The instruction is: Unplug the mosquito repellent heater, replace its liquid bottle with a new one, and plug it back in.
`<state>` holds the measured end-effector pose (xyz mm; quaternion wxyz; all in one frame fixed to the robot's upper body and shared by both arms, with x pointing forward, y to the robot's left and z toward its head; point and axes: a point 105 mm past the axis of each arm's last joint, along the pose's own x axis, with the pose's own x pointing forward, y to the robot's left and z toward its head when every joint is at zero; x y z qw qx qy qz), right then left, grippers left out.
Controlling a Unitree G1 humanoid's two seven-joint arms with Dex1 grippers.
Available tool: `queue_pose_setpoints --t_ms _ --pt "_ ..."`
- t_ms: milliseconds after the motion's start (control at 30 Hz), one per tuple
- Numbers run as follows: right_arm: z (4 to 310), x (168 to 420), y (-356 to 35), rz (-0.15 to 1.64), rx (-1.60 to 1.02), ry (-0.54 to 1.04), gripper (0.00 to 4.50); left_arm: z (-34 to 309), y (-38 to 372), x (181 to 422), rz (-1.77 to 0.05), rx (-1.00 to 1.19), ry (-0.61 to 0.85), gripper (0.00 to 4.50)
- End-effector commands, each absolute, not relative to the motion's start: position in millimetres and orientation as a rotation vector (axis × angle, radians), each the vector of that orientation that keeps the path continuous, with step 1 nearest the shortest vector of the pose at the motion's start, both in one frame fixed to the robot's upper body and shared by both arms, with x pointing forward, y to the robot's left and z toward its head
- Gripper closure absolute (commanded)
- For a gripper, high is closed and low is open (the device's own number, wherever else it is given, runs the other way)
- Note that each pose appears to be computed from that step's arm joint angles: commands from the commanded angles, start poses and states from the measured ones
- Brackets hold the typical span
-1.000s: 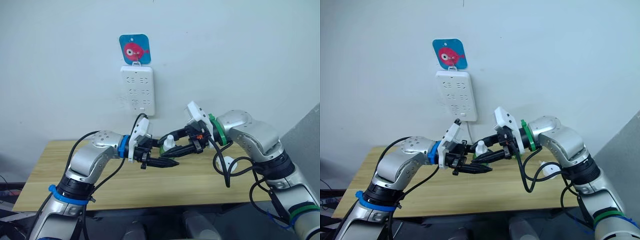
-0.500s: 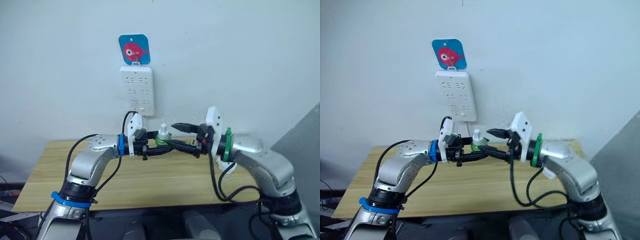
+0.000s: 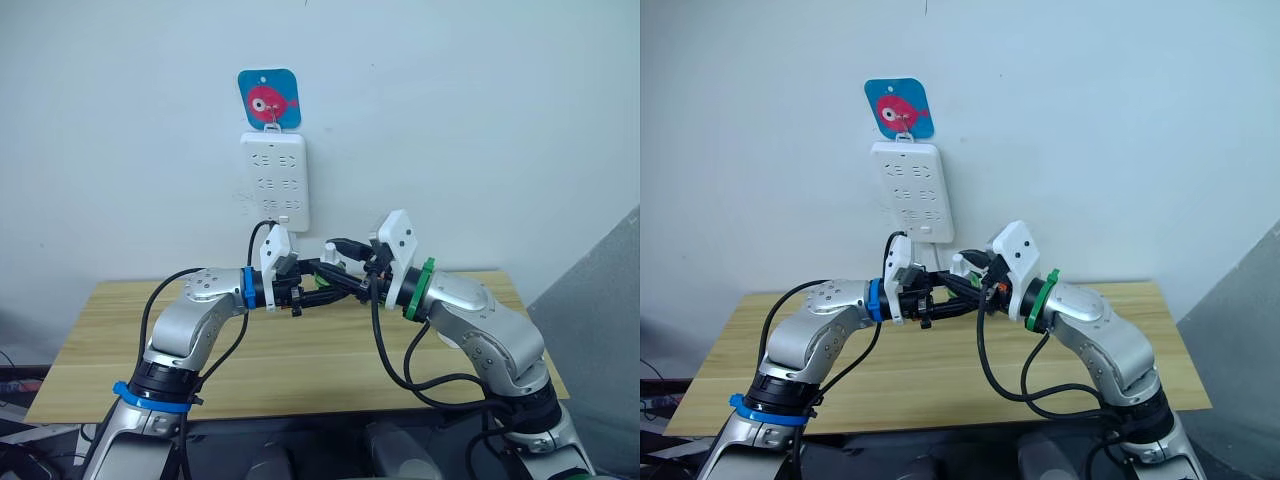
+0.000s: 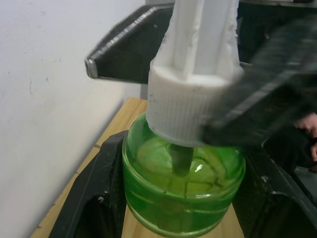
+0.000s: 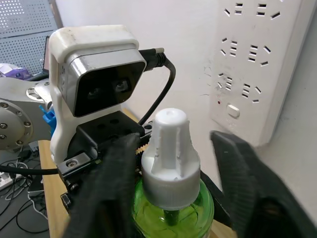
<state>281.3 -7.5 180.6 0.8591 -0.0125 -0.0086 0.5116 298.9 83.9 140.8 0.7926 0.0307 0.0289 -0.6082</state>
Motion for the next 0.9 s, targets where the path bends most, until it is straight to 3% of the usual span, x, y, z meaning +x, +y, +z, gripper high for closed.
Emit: queue_pose_setpoints --t_ms 33,233,300,433,533,700,900 --pt "197 278 -6 1.117 -0.046 -0.083 3.43 154 81 295 -1.331 0.094 0.004 2.16" --pt "199 257 -7 1.466 -0.191 -0.057 3.42 152 84 278 -1.444 0.133 0.036 2.16" --pt "196 254 -16 1.653 -0.285 0.013 3.42 152 85 273 -1.496 0.160 0.049 2.16" --pt "182 257 -36 1.834 -0.442 0.173 3.42 155 82 269 -1.525 0.169 0.042 2.16" --pt "187 261 -43 1.855 -0.421 0.199 3.42 157 80 267 -1.525 0.171 0.029 2.16" --pt "193 267 -47 1.780 -0.420 0.138 1.66 161 79 267 -1.498 0.152 0.011 2.18" --pt "207 270 -60 1.599 -0.339 0.066 1.65 161 77 270 -1.455 0.136 -0.028 2.18"
